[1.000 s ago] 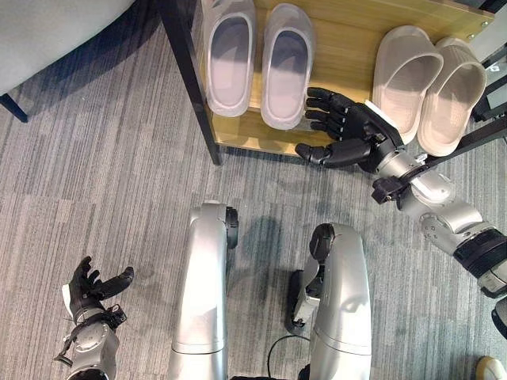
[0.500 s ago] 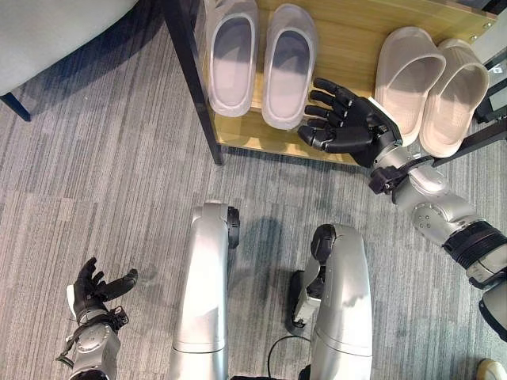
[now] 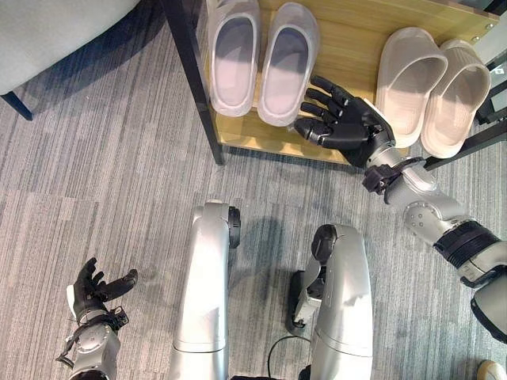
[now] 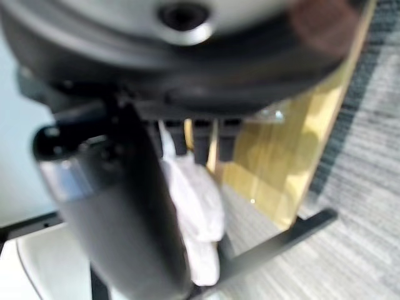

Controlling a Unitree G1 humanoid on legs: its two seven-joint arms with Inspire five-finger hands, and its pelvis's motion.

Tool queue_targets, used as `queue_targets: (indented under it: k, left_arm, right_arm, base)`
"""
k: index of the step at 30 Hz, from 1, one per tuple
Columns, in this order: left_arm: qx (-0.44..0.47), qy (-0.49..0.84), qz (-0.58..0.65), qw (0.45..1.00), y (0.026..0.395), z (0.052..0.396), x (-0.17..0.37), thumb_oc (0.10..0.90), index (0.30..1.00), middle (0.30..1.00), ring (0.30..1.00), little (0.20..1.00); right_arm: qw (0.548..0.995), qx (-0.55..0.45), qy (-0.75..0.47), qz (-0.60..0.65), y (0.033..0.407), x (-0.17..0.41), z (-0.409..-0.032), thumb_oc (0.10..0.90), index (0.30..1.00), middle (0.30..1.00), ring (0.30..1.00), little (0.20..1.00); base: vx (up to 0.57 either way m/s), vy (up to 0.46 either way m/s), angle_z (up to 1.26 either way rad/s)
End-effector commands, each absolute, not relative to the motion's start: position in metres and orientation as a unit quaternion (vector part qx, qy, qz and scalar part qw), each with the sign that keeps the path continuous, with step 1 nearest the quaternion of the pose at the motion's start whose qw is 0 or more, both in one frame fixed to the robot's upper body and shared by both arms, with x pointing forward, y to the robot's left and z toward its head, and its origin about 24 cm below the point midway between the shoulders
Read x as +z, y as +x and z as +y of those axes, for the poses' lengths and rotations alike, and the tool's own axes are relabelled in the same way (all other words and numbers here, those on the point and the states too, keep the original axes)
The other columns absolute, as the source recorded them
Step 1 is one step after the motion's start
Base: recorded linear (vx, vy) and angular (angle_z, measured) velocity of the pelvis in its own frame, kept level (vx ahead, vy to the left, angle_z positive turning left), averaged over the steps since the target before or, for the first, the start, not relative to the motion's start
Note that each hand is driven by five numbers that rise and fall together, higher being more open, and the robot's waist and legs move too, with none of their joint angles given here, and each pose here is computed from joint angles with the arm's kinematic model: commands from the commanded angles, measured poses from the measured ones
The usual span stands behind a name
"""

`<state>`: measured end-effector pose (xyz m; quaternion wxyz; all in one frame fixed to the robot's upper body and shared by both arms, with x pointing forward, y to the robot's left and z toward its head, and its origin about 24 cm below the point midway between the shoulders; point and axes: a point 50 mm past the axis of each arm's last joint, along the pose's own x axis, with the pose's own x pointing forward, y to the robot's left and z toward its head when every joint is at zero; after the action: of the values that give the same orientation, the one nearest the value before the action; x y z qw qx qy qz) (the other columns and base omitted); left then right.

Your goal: Arrange the slippers neatly on the shoe rack.

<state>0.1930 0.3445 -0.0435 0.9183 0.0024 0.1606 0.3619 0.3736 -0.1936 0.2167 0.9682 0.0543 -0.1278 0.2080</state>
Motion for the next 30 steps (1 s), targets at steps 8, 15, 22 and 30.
queue_targets:
  k: [8, 15, 22, 30]
  left_arm:
    - [0.368, 0.04, 0.126, 0.92, 0.184, 0.359, -0.029, 0.8, 0.9, 0.9, 0.9, 0.9]
    - [0.368, 0.036, 0.131, 0.92, 0.185, 0.357, -0.031, 0.8, 0.9, 0.9, 0.9, 0.9]
    - [0.374, 0.034, 0.134, 0.917, 0.183, 0.358, -0.033, 0.8, 0.9, 0.9, 0.9, 0.9]
    - [0.384, 0.031, 0.134, 0.913, 0.18, 0.358, -0.035, 0.8, 0.9, 0.9, 0.9, 0.9]
  right_arm:
    - [0.895, 0.277, 0.073, -0.342, 0.353, 0.339, -0.159, 0.8, 0.9, 0.9, 0.9, 0.9]
    - [0.891, 0.285, 0.079, -0.344, 0.354, 0.341, -0.148, 0.8, 0.9, 0.9, 0.9, 0.9]
    - [0.889, 0.281, 0.072, -0.356, 0.351, 0.346, -0.148, 0.8, 0.9, 0.9, 0.9, 0.9]
    - [0.897, 0.223, 0.085, -0.372, 0.351, 0.345, -0.177, 0.8, 0.9, 0.9, 0.9, 0.9]
  base:
    - [0.0, 0.0, 0.0]
    - [0.0, 0.0, 0.0]
    - [0.0, 0.0, 0.0]
    - [0.0, 0.0, 0.0]
